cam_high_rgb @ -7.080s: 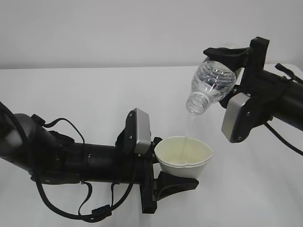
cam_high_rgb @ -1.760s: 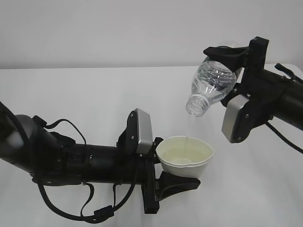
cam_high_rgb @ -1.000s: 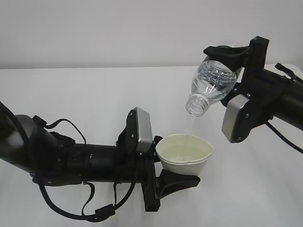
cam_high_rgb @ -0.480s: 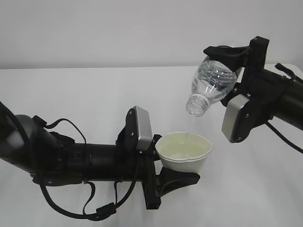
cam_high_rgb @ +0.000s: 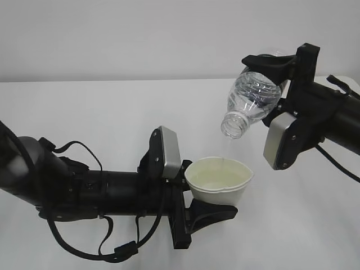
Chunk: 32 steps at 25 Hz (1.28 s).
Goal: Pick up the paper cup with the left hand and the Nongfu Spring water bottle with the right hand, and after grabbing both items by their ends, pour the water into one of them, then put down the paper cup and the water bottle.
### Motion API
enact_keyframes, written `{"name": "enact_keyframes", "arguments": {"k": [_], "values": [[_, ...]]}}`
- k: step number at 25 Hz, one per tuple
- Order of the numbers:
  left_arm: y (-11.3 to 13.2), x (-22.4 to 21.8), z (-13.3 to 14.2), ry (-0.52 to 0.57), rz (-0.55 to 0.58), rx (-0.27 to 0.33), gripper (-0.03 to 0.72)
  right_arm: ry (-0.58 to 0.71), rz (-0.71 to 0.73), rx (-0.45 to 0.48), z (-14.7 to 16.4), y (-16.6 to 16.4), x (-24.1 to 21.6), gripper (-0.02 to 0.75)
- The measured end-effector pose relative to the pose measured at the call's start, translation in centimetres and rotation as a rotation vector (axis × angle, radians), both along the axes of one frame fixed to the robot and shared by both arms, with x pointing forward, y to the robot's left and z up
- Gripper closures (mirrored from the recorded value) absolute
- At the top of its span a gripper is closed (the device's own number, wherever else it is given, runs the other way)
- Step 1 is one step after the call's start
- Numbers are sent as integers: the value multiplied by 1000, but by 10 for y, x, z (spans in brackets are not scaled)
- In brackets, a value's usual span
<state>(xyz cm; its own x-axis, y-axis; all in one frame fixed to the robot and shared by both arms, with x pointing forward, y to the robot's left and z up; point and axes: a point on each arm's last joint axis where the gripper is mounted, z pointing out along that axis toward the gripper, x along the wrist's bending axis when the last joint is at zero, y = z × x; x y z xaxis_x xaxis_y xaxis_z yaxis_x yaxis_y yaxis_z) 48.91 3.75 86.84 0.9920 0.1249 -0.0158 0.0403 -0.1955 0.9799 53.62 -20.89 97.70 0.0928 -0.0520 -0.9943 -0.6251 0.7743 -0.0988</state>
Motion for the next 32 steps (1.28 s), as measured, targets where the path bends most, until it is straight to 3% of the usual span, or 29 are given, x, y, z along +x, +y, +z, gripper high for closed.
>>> {"name": "enact_keyframes", "arguments": {"k": [21, 32], "values": [[0, 0, 0, 0, 0, 0, 259, -12, -1, -15, 0, 0, 0, 263], [0, 0, 0, 0, 0, 0, 259, 59, 4, 72, 0, 0, 0, 263]]}}
